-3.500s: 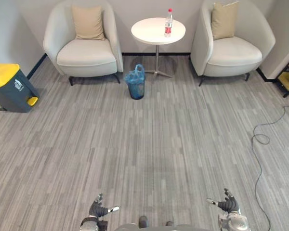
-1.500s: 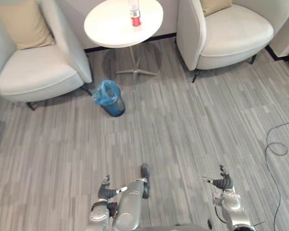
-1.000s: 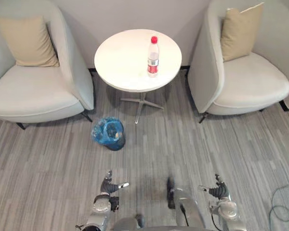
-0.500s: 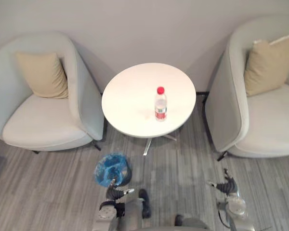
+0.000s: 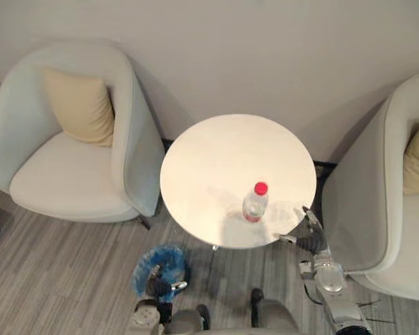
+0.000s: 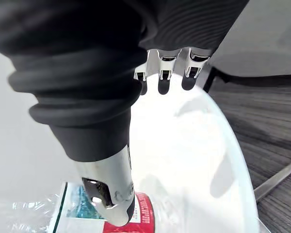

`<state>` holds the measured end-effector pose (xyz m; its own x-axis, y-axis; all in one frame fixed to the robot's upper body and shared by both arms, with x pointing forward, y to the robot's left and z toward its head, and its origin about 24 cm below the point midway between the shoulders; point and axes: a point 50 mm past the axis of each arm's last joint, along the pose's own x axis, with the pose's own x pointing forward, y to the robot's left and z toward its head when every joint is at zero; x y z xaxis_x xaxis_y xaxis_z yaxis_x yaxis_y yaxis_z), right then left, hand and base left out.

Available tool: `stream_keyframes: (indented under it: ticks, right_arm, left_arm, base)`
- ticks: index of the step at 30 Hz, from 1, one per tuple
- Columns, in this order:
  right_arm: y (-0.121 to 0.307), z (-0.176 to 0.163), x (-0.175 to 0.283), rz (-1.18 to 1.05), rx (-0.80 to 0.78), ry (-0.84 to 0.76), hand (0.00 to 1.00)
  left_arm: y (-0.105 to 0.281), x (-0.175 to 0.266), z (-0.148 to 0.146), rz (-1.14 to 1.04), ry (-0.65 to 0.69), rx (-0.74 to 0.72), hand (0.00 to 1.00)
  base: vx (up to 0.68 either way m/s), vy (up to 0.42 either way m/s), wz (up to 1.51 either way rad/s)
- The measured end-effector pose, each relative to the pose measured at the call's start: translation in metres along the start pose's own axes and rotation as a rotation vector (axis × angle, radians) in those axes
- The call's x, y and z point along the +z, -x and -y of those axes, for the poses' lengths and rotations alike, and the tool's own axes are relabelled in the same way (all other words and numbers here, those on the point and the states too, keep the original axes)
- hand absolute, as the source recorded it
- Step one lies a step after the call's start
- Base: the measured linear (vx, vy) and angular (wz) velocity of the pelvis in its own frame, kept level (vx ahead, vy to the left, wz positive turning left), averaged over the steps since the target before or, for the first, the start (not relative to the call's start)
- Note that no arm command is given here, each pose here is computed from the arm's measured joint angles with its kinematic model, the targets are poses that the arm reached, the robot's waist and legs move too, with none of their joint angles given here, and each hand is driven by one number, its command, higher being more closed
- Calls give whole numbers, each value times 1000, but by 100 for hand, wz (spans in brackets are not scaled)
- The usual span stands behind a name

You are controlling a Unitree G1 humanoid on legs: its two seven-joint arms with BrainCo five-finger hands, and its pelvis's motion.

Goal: Gather rubbish on tea table into small bin, then transfer packed bag to large trash can.

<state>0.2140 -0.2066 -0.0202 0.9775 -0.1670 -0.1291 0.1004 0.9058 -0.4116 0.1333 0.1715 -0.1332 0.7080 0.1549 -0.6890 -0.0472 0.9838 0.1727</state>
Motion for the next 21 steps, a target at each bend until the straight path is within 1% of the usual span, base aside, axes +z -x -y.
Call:
stream_keyframes:
  ticks: [4,10,14,15,21]
  right_arm:
    - [0,-1,5,29,4,14,0]
    - [-7,-15,20,99,61,27,0]
    - [-18,-22,20,86,76,23,0]
    - [-22,-23,21,84,79,22,100]
    - [-53,-23,35,88,36,3,100]
  left_arm:
    - [0,-1,1,-2,-10,-5,0]
    - [3,-9,-3,-22,-41,-21,0]
    - [4,-11,-5,-23,-46,-17,0]
    - [4,-11,-5,-21,-49,-18,0]
    - [4,-7,-2,-3,-62,-33,0]
  base:
    - [106,19,22]
    - [25,53,21]
    - [-40,13,20]
    - [-65,1,13]
    - [-125,-23,10]
